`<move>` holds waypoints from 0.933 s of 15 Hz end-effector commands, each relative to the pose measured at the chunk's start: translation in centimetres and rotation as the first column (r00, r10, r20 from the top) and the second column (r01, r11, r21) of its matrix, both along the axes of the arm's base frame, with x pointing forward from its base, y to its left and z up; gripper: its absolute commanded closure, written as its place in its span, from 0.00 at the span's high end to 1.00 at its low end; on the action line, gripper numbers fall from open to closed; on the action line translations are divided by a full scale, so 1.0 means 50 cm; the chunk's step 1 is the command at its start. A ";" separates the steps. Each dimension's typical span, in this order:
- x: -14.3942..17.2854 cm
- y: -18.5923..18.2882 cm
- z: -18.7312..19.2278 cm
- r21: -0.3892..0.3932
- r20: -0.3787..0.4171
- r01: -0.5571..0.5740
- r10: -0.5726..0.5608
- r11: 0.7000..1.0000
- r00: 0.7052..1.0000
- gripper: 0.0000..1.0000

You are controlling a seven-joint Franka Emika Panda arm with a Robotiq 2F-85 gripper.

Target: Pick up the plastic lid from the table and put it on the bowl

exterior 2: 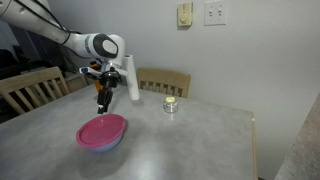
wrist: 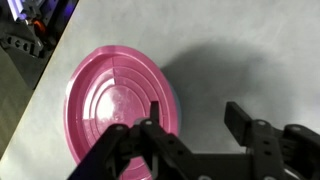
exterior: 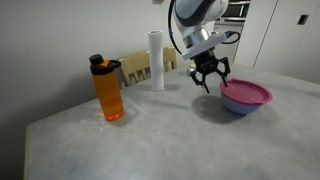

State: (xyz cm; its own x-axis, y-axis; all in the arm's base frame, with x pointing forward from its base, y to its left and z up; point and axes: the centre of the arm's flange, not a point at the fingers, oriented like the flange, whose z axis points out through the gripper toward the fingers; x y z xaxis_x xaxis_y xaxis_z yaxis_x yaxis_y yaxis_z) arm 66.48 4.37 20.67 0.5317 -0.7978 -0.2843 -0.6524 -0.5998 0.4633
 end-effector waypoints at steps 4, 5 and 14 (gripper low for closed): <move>-0.047 0.055 0.146 0.183 0.108 -0.082 0.063 0.980 0.992 1.00; -0.047 0.063 0.168 0.213 0.137 -0.117 0.089 0.970 0.987 1.00; -0.062 0.135 0.293 0.349 0.252 -0.544 0.483 0.763 0.839 1.00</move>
State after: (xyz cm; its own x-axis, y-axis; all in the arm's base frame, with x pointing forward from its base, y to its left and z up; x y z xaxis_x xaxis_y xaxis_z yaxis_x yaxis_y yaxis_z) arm 65.16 10.89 34.45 0.8512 -0.3653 -0.3769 -0.3648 -0.9280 0.0754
